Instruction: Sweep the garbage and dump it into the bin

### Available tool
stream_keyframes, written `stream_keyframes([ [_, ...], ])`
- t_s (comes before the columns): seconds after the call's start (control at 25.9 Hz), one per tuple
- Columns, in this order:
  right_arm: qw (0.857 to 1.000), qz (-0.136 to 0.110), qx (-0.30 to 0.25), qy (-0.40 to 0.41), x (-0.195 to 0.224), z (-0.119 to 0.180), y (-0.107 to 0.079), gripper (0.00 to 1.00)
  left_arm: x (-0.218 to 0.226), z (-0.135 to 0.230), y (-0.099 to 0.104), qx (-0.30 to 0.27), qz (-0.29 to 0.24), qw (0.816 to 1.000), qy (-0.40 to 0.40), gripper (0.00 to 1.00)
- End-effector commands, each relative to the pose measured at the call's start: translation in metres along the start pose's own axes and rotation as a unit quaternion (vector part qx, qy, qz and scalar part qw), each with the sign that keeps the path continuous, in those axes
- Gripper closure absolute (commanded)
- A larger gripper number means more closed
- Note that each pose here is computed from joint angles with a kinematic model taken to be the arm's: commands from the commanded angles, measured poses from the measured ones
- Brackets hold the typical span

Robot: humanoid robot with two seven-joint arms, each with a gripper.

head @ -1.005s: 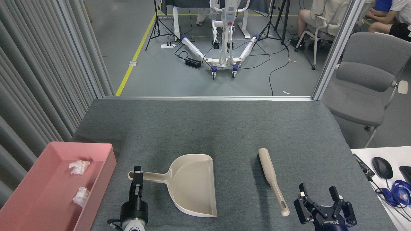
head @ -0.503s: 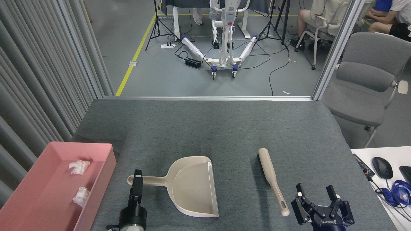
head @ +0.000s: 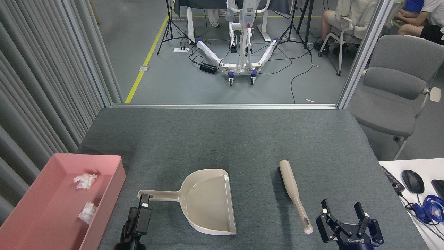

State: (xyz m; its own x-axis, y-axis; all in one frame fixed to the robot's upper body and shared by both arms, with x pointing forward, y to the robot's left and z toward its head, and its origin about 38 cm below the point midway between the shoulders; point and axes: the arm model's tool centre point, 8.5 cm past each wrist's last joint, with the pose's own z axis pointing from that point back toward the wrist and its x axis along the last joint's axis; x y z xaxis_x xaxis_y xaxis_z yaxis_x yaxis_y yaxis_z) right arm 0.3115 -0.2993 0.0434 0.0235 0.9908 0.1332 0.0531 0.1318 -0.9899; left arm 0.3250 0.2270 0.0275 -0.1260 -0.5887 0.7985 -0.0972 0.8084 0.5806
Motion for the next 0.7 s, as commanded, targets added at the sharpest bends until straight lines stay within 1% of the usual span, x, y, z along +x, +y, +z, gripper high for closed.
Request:
stream_keyframes([
  [0.0,1.0,0.002,0.004,0.001,-0.001,0.0,0.0,0.04,0.034,0.002,0.011,0.0,-0.084,0.994,-0.063,0.01],
  [0.08,1.0,-0.004,0.002,0.002,0.0,-0.001,-0.001,0.03,0.04,0.002,0.015,0.002,-0.12,0.99,-0.074,0.01],
  [0.12,1.0,-0.003,0.002,0.002,-0.001,-0.001,0.0,0.02,0.041,0.001,0.019,0.002,-0.151,0.985,-0.085,0.01],
  [0.19,1.0,-0.003,0.003,0.003,-0.001,0.0,0.0,0.02,0.042,0.001,0.025,0.002,-0.233,0.967,-0.107,0.01],
  [0.23,1.0,-0.003,0.002,0.003,-0.001,0.0,-0.001,0.02,0.041,0.001,0.029,0.002,-0.281,0.953,-0.116,0.01],
  [0.31,1.0,-0.003,0.003,0.003,-0.002,0.0,0.0,0.02,0.035,-0.001,0.039,-0.01,-0.385,0.912,-0.143,0.01],
  [0.39,1.0,-0.005,0.002,0.001,0.0,-0.001,-0.001,0.02,0.027,-0.002,0.042,-0.036,-0.448,0.881,-0.149,0.01],
  [0.43,1.0,-0.005,0.001,0.0,0.0,-0.002,-0.001,0.02,0.021,-0.002,0.041,-0.05,-0.466,0.872,-0.143,0.01],
  [0.5,1.0,-0.006,0.002,0.001,0.001,-0.001,0.0,0.02,0.011,-0.002,0.039,-0.069,-0.484,0.863,-0.128,0.01],
  [0.58,1.0,-0.006,0.002,0.001,0.0,-0.001,0.0,0.02,0.008,-0.007,0.044,-0.064,-0.487,0.863,-0.117,0.01],
  [0.66,1.0,-0.006,0.003,0.001,0.0,0.0,0.0,0.02,0.004,-0.011,0.044,-0.063,-0.486,0.865,-0.108,0.01],
])
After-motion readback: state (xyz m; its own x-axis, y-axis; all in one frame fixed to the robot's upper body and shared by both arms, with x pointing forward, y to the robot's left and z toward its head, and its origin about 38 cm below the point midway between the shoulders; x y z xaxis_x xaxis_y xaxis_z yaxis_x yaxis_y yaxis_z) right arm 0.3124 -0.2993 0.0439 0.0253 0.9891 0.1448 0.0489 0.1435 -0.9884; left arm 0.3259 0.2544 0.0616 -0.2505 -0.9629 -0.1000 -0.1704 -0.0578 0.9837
